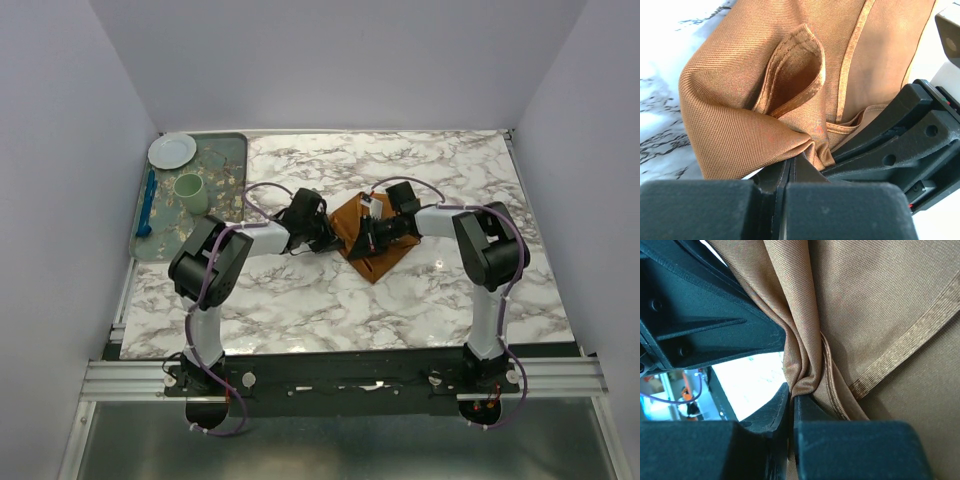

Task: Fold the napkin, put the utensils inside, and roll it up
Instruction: Roll the napkin with the utensil

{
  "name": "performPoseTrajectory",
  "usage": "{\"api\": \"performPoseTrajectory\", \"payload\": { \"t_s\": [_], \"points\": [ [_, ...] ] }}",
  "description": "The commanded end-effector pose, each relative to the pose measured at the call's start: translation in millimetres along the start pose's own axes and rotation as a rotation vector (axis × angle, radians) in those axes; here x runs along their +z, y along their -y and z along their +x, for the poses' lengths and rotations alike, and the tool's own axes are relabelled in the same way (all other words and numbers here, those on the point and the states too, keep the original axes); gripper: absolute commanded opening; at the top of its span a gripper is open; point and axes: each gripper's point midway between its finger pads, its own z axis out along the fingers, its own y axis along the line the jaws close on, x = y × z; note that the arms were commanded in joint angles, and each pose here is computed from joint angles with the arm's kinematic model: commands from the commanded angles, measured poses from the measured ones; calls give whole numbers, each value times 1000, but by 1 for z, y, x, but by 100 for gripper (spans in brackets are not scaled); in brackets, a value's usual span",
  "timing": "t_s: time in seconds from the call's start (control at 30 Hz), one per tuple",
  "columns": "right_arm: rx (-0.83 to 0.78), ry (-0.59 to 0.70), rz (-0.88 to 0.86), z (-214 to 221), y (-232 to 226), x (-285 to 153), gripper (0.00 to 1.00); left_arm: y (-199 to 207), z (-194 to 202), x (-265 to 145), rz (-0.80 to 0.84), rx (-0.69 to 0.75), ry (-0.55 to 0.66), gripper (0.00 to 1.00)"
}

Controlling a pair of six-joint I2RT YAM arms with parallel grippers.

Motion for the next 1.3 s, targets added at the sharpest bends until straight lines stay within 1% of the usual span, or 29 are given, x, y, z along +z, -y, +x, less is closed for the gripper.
{"api": "performPoseTrajectory", "payload": {
  "t_s": [0.0,0.07,0.13,0.17,0.2,0.23,0.3,0.33,0.37,0.43,0.53,0.6,0.7,0.83,1.07,1.1,1.17,1.2,1.27],
  "points": [
    [16,-39,123,14,19,-5,13,-34,15,10,-101,-26,-39,0],
    [17,-45,121,14,21,-3,8,-26,8,-1,-83,-4,3,0],
    [21,-49,121,15,23,-2,6,-15,0,-19,-70,33,39,0],
    [22,-51,116,15,23,-1,5,-12,-5,-25,-76,45,60,3],
    [26,-50,112,15,22,0,4,-6,-10,-32,-66,54,82,9],
    [23,-47,108,14,21,0,4,-3,-11,-46,-82,65,87,25],
    [16,-42,102,14,20,-1,3,-2,-16,-58,-110,67,118,46],
    [8,-35,89,12,17,-1,2,-1,-17,-66,-127,64,115,66],
    [0,-31,84,11,15,-1,1,-2,-19,-68,-151,59,124,75],
    [-11,-22,68,9,12,0,1,-5,-17,-66,-199,29,88,80],
    [-10,-14,53,8,8,4,1,-11,-14,-55,-265,-26,36,82],
    [-9,-18,43,9,5,7,1,-15,-12,-49,-302,-74,27,83],
    [-18,-15,38,9,2,10,1,-15,-9,-40,-329,-105,14,84],
    [-28,-16,28,10,-1,12,1,-14,-6,-28,-356,-105,6,88],
    [-56,-21,24,10,-5,17,1,-21,-7,-17,-406,-108,20,89],
    [-60,-24,24,11,-6,18,1,-23,-6,-16,-415,-106,18,89],
    [-65,-25,27,12,-6,19,1,-27,-5,-17,-433,-99,10,84],
    [-71,-26,28,12,-6,19,1,-33,-10,-19,-460,-92,43,82],
    [-82,-26,31,12,-8,20,1,-40,-11,-25,-486,-77,66,75]
  ]
}}
